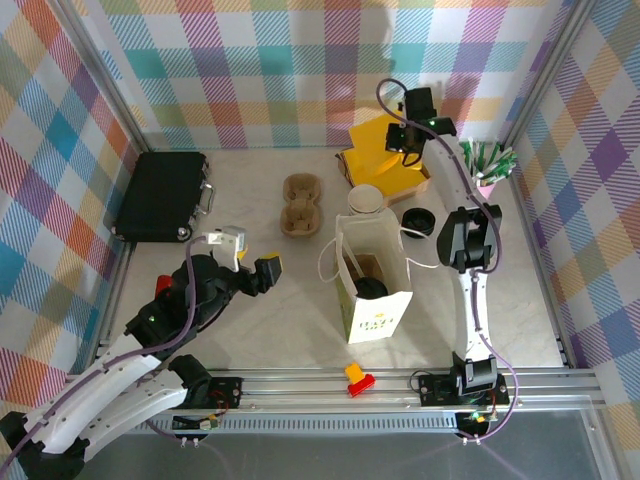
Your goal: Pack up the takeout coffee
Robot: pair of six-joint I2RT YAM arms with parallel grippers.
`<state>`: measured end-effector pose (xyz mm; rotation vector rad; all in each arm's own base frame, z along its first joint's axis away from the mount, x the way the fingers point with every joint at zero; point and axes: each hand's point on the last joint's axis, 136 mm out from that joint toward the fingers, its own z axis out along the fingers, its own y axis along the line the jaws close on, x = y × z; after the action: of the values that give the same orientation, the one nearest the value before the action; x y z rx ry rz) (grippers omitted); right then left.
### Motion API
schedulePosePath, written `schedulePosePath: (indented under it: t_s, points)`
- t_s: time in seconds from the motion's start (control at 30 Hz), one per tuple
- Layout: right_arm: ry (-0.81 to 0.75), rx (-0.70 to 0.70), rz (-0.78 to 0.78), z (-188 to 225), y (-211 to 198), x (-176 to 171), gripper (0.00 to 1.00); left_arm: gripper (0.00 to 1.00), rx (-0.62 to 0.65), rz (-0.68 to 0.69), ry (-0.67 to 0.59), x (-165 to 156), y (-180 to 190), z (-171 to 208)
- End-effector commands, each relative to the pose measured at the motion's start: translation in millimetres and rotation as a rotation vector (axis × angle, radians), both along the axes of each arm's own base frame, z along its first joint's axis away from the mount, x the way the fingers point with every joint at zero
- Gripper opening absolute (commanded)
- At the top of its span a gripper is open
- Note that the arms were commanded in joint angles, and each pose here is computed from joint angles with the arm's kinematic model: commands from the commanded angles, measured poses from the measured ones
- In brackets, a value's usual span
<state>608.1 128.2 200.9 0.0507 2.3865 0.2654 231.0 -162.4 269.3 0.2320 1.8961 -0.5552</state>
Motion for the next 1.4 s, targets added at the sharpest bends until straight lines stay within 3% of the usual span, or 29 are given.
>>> schedulePosePath:
  t_s: [0.0, 0.37, 0.53, 0.77, 0.87, 1.13, 1.37]
  points:
    - [-0.047, 0.019, 0.016, 40, -2, -12, 0.1, 0.83, -0.025, 0.017, -0.009, -3, 7, 12]
    - [-0.134, 0.127, 0.074, 139, 5, -67, 0.1, 0.83, -0.048, -0.006, -0.022, -12, 10, 26]
    - [-0.12, 0.287, 0.173, 186, 25, -121, 0.14, 0.82, -0.07, -0.048, 0.014, -15, 1, 35]
    - [0.041, 0.588, 0.344, 230, 64, -213, 0.15, 0.82, -0.124, -0.176, 0.16, -18, -35, 44]
    - [0.081, 0.657, 0.388, 244, 75, -249, 0.07, 0.82, -0.167, -0.26, 0.203, -21, -54, 54]
    - [0.067, 0.818, 0.446, 275, 86, -336, 0.02, 0.79, -0.356, -0.31, 0.346, -20, -85, 78]
    - [0.124, 0.864, 0.426, 249, 90, -389, 0.01, 0.77, -0.434, -0.337, 0.41, -24, -111, 81]
